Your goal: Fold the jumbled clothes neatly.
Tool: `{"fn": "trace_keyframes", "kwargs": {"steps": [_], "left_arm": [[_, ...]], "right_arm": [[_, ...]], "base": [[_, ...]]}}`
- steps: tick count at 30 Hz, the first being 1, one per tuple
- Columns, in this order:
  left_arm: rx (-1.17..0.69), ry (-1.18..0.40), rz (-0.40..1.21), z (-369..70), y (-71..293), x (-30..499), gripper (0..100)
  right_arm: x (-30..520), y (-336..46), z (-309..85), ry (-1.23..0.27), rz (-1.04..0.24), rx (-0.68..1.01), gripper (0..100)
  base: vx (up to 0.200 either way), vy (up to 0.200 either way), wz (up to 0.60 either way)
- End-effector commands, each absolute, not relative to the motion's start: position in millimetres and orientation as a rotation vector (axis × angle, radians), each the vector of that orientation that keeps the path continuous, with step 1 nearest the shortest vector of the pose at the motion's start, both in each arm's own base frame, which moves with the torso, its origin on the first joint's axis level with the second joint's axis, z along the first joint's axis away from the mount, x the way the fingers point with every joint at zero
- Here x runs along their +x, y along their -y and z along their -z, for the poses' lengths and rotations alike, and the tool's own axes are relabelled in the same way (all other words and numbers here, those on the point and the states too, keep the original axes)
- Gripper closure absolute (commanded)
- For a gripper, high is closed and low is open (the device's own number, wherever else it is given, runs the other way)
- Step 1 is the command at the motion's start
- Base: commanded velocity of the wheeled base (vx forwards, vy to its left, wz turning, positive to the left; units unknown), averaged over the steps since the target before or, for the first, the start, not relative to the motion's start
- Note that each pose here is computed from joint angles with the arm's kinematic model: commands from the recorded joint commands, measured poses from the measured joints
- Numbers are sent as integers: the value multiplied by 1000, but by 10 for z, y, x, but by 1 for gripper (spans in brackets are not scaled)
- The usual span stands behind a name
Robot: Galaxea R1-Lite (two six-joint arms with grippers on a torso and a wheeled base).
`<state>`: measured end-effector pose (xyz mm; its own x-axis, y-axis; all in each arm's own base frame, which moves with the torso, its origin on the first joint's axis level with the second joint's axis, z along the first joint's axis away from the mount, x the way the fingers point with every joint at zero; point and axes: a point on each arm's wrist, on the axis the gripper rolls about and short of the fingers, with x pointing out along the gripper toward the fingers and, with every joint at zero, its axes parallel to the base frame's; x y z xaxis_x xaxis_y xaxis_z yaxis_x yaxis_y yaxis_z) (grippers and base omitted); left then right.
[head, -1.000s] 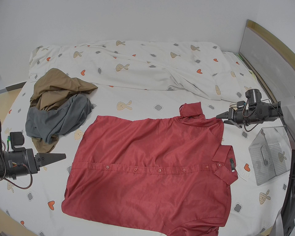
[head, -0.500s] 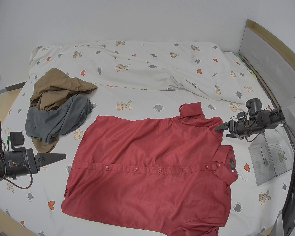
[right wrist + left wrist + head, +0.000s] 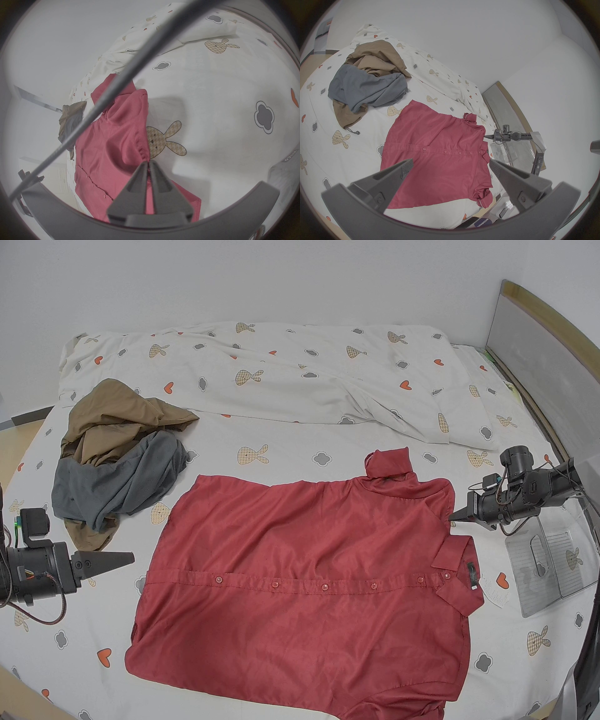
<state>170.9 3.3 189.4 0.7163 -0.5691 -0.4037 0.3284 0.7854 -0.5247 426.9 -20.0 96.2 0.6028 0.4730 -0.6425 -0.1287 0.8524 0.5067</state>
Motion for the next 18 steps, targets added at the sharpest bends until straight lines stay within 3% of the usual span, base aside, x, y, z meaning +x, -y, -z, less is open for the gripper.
{"fn": "trace_keyframes", "kwargs": {"steps": [1,18], "left_arm": [[-441,-585,514,-1894,-34,1711,0],[-440,-582,515,-1899,-34,1705,0]], "right_arm": [[4230,241,-960,-865,-351,444,100],[4074,468,-1072,-846,-299,466,100]], "base": [[0,0,0],[0,0,0]]}}
